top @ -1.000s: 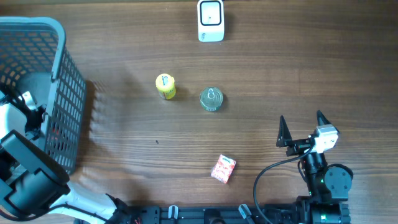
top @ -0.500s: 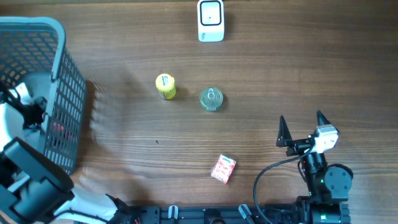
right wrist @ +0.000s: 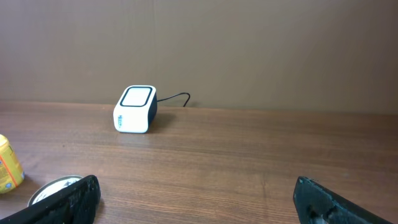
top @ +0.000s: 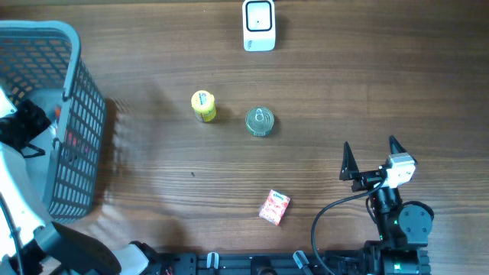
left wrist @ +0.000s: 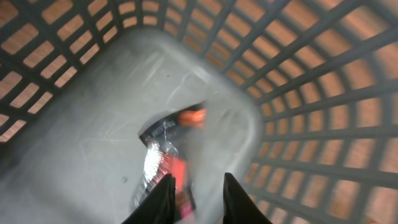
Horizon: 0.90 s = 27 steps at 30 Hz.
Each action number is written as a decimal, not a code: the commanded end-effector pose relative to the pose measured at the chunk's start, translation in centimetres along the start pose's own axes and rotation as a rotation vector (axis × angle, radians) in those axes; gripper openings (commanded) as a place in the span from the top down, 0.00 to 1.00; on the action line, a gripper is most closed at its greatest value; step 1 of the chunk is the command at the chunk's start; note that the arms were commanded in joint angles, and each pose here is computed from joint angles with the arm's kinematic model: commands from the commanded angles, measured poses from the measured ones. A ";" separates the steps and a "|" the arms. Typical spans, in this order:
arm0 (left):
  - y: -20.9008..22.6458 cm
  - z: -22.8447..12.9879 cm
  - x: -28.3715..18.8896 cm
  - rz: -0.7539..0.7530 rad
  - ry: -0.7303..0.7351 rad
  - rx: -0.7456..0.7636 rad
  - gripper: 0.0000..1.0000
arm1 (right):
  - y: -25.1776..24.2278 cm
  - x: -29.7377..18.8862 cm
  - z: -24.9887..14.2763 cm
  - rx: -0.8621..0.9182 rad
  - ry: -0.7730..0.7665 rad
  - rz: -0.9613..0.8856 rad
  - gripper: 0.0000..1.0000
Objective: Scan the item barcode
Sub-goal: 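Reach into the basket and grasp the red-black packaged item with the left gripper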
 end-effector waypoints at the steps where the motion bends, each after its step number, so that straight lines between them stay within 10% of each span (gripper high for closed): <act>1: -0.9 1.6 -1.7 -0.036 -0.067 -0.014 0.83 | 0.0 0.0 0.1 0.012 -0.008 -0.003 0.00; 4: -1.0 1.4 -1.7 -0.039 -0.056 -0.023 0.85 | 0.0 0.0 0.1 0.012 -0.008 -0.003 0.00; 10: -0.7 0.8 -0.4 -0.046 -0.018 -0.034 0.00 | 0.0 0.0 0.1 0.012 -0.008 -0.003 0.00; 27: 1.0 -7.0 11.4 -0.119 0.323 -0.105 0.01 | 0.0 0.0 0.1 0.012 -0.008 -0.003 0.00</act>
Point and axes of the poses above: each gripper's point midway between its finger pads, its own x axis out along the fingers, its own y axis along the line the jaws close on, z = x × y, the point moved 3 cm from there along -x, back along the fingers, and after that the axes turned 12 degrees about x, right-handed, at the moved point
